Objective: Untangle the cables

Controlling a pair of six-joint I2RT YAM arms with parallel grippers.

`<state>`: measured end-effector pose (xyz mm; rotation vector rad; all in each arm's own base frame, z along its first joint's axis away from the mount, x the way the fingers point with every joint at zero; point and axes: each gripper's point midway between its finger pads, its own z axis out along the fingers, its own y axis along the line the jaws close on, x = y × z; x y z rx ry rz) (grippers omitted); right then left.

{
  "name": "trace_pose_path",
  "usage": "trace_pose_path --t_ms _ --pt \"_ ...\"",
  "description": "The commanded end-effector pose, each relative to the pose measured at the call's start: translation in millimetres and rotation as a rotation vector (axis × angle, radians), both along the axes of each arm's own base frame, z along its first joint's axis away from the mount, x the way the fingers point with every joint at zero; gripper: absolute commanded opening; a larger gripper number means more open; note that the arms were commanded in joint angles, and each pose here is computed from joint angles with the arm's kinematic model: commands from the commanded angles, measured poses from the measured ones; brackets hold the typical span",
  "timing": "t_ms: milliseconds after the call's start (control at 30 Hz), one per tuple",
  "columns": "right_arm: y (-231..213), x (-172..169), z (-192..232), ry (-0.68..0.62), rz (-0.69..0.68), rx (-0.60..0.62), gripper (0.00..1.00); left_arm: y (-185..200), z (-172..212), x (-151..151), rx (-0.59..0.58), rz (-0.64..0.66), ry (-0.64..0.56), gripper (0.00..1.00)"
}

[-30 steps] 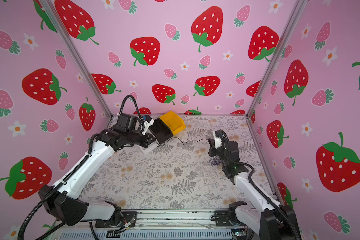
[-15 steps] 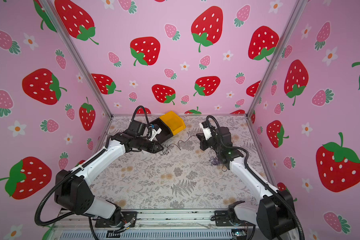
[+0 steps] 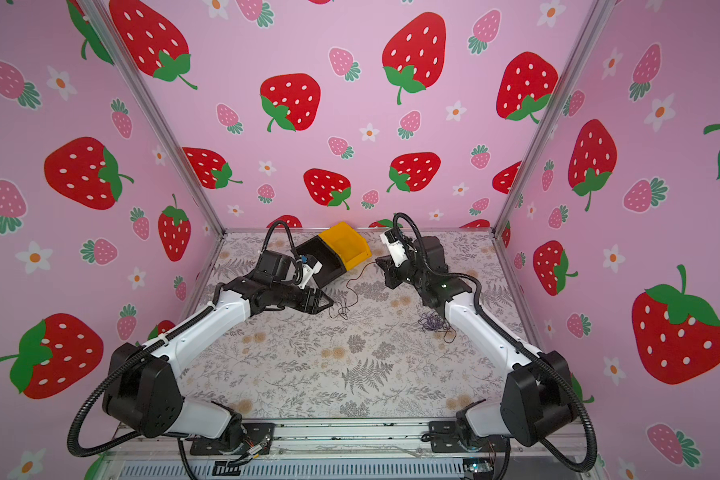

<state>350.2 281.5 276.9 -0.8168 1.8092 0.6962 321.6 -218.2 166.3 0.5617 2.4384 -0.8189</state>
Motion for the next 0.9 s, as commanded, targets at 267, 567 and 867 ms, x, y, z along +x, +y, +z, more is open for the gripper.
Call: trace_pose_path --t_ms 267,567,867 --pt "47.1 1.6 8.7 0.024 0.115 0.028 0.00 12.2 16.2 12.1 0.019 0.042 -0.196 0.99" --pt "75.8 7.5 32.4 -0.007 0.170 0.066 0.00 -6.0 44.3 15.6 -0.090 -0.020 -0.452 0.99" --pt "96.0 -2.0 45.4 -0.030 0.239 0.091 0.00 -3.4 28.1 61.5 -0.062 0.116 -0.415 1.00"
